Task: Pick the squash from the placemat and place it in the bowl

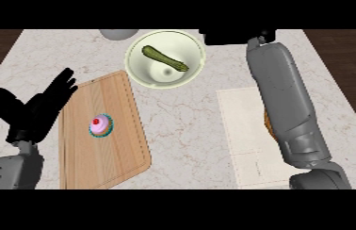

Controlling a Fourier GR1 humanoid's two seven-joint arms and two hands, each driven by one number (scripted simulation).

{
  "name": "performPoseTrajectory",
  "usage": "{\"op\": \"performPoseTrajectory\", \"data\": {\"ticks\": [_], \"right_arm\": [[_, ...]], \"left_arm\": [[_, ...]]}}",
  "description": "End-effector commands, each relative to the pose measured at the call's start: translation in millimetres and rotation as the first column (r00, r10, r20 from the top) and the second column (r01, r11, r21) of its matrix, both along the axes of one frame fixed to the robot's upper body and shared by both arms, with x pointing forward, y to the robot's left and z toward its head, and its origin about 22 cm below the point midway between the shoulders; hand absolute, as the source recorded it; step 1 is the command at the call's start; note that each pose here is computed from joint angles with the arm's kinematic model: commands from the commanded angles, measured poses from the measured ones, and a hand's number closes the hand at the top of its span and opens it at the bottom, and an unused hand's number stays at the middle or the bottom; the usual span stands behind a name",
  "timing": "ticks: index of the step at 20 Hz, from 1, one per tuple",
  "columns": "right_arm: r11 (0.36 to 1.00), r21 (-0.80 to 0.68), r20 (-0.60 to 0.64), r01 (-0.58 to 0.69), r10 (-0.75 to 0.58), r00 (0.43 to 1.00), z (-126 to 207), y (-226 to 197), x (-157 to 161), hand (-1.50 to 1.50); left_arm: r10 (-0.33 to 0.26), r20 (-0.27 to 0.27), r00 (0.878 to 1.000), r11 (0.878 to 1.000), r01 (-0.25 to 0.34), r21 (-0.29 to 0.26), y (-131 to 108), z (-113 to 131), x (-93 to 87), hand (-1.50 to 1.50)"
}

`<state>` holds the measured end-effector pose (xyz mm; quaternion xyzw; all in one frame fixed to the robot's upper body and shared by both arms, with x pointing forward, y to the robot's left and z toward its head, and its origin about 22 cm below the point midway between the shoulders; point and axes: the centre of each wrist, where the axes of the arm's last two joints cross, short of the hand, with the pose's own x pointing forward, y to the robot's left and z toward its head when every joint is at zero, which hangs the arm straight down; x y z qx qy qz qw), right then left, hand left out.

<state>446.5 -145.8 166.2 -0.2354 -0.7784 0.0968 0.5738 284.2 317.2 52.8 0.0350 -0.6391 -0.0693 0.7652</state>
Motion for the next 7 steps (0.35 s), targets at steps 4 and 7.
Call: {"op": "performPoseTrajectory", "data": {"ticks": [4, 7], "right_arm": [[0.971, 0.162, 0.064, -0.175, 0.166, 0.984, -20.5, -22.5, -43.0, -1.5], [0.97, 0.127, 0.043, -0.208, 0.204, 0.978, -32.9, -24.8, -72.3, 1.5]], "left_arm": [[0.016, -0.027, 1.0, 1.0, -0.016, -0.005, 2.8, -6.8, -14.2, 0.0], [0.017, -0.003, 1.0, 1.0, -0.017, 0.003, 0.8, -0.6, -9.7, 0.0]]}}
